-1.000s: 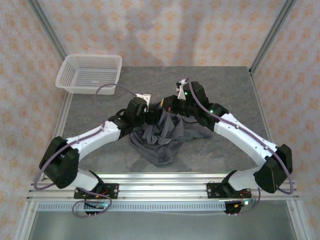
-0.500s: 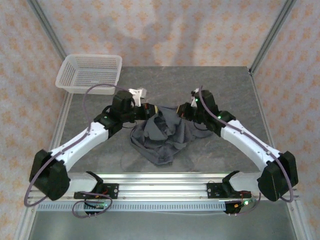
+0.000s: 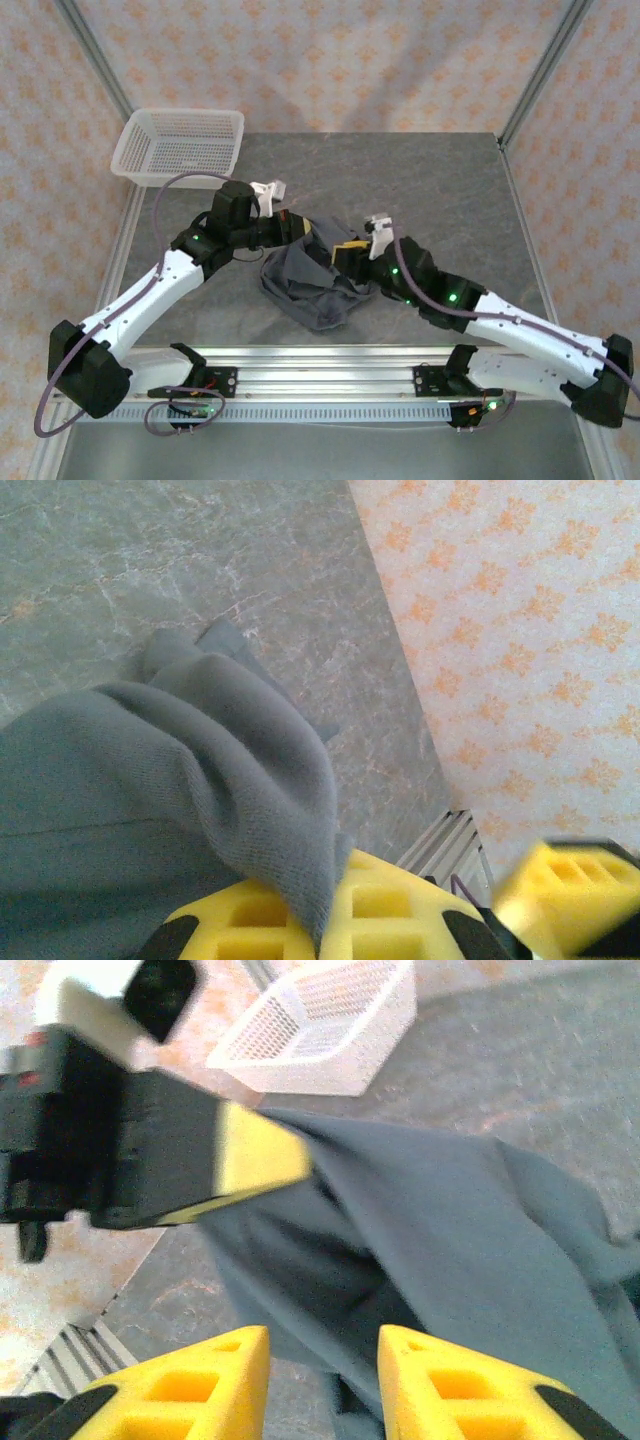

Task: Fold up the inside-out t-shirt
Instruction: Turn the T-shirt inside out at the center of the table.

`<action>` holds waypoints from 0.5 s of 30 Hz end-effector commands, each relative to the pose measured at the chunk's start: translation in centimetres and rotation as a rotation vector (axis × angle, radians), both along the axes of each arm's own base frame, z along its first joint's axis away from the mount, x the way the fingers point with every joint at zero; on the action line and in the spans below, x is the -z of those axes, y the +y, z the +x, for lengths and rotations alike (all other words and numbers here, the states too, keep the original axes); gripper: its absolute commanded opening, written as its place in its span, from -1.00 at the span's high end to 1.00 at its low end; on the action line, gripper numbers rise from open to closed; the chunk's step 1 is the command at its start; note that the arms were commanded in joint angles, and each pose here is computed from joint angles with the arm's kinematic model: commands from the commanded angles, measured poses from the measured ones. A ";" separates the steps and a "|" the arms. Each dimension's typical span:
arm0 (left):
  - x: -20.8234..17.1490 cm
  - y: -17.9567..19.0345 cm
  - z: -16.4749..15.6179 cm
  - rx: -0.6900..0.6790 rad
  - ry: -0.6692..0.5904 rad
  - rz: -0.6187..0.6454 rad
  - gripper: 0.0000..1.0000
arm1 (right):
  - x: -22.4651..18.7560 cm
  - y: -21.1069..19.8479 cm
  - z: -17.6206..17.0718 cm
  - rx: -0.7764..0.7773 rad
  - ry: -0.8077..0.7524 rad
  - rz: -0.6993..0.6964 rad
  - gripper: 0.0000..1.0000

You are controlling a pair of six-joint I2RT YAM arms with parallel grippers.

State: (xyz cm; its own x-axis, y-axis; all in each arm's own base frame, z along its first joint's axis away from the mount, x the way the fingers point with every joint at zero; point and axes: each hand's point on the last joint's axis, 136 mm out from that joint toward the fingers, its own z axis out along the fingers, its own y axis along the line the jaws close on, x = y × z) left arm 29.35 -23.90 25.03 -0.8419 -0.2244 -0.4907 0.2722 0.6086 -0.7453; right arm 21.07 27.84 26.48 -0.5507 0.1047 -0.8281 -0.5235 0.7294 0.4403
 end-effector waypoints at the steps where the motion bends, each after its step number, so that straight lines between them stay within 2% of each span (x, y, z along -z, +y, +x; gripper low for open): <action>1: -1.8 0.2 0.1 -0.005 -0.032 -0.005 1.00 | 1.5 0.1 3.0 0.130 -0.185 -0.244 0.37; 4: -1.7 0.0 0.0 0.003 -0.014 -0.009 1.00 | 3.1 -0.6 6.0 0.263 -0.287 -0.453 0.29; 6: -1.7 0.0 -0.1 0.007 -0.010 -0.014 1.00 | 4.0 0.1 7.2 0.275 -0.346 -0.558 0.05; 8: -1.9 0.1 -0.3 0.010 -0.016 -0.015 1.00 | 5.2 1.5 8.3 0.252 -0.359 -0.621 -0.32; 10: -2.0 0.1 -0.4 0.016 -0.024 -0.011 1.00 | 6.5 2.3 9.6 0.239 -0.308 -0.657 -0.37; 11: -2.1 0.2 -0.5 0.018 -0.028 -0.004 1.00 | 6.9 2.6 10.2 0.243 -0.285 -0.664 -0.27; 12: -2.1 0.3 -0.6 0.018 -0.031 0.006 1.00 | 7.1 3.0 10.4 0.233 -0.274 -0.660 -0.04; 14: -1.8 1.1 -0.6 -0.003 -0.047 0.059 1.00 | 7.2 4.0 10.0 0.173 -0.249 -0.623 0.65; 15: -1.3 1.9 -0.4 -0.027 -0.050 0.100 1.00 | 7.0 4.5 9.5 0.133 -0.229 -0.595 0.89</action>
State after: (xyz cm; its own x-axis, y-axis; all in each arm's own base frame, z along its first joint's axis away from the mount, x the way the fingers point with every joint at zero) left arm 30.56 -22.09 25.11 -0.8185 -0.2606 -0.5120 0.2311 0.6665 -0.7088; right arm 30.10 31.35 16.88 -0.3834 -0.3980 -0.8335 -0.4198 0.8789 -0.2265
